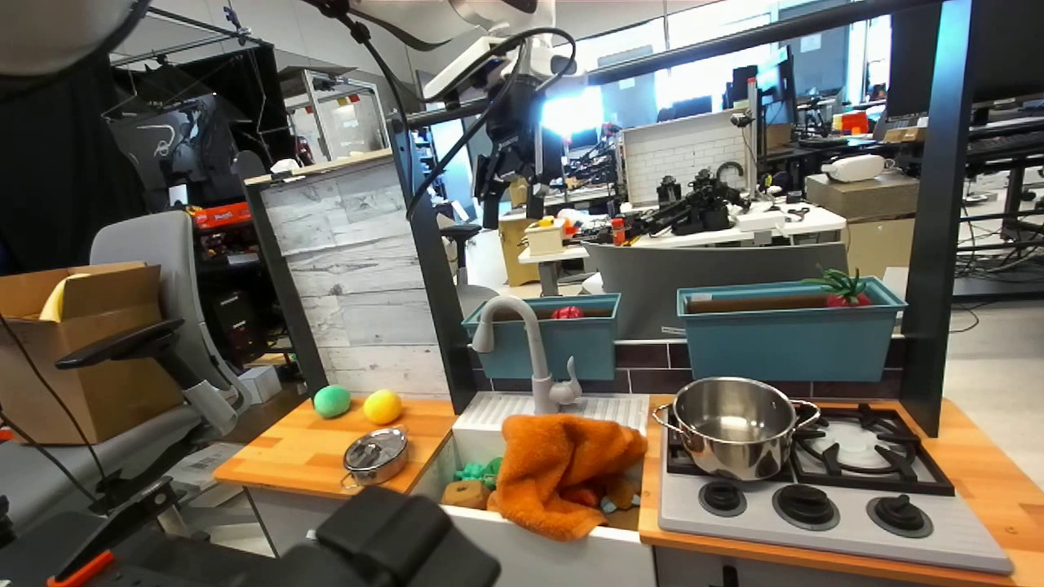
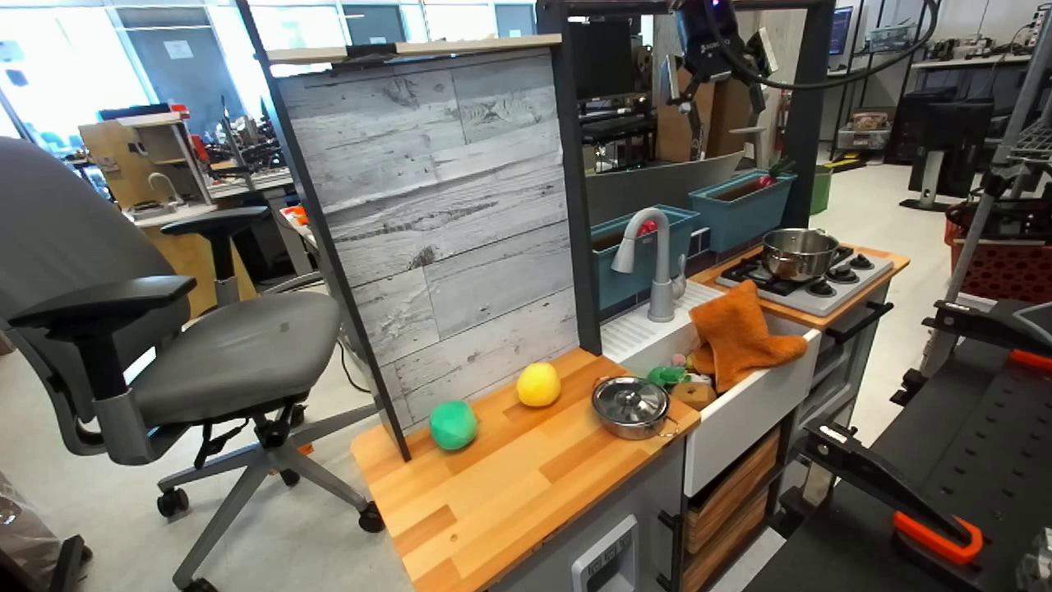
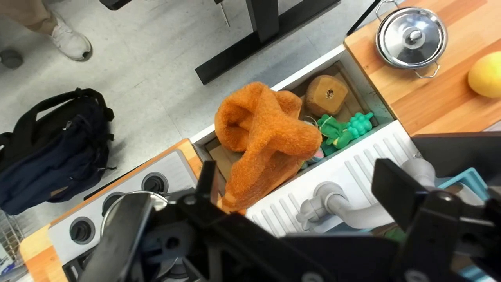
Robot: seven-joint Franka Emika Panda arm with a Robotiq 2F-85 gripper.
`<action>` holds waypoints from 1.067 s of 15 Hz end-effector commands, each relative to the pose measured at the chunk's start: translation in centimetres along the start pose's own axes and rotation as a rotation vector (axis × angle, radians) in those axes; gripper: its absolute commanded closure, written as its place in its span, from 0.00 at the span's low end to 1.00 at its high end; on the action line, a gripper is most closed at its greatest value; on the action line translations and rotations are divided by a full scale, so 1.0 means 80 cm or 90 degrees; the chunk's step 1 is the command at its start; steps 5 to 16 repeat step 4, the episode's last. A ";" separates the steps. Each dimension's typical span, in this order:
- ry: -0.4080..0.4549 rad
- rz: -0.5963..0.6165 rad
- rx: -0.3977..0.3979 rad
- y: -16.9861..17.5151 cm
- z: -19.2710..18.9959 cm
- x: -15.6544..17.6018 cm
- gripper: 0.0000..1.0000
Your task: Pick up the orange towel and put it in the sink.
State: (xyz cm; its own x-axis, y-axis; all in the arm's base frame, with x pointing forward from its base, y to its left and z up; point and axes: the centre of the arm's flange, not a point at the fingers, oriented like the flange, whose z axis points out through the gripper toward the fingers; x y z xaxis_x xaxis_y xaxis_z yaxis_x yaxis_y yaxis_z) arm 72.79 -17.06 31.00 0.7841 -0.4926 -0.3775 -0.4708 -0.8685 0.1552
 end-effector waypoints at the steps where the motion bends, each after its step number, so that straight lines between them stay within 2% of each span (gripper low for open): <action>1: -0.008 0.001 0.018 -0.029 -0.052 0.072 0.00; 2: -0.016 -0.014 0.026 -0.031 -0.052 0.072 0.00; 3: -0.003 0.001 0.003 -0.001 0.000 -0.001 0.00; 16: -0.003 0.002 0.002 0.000 0.000 -0.001 0.00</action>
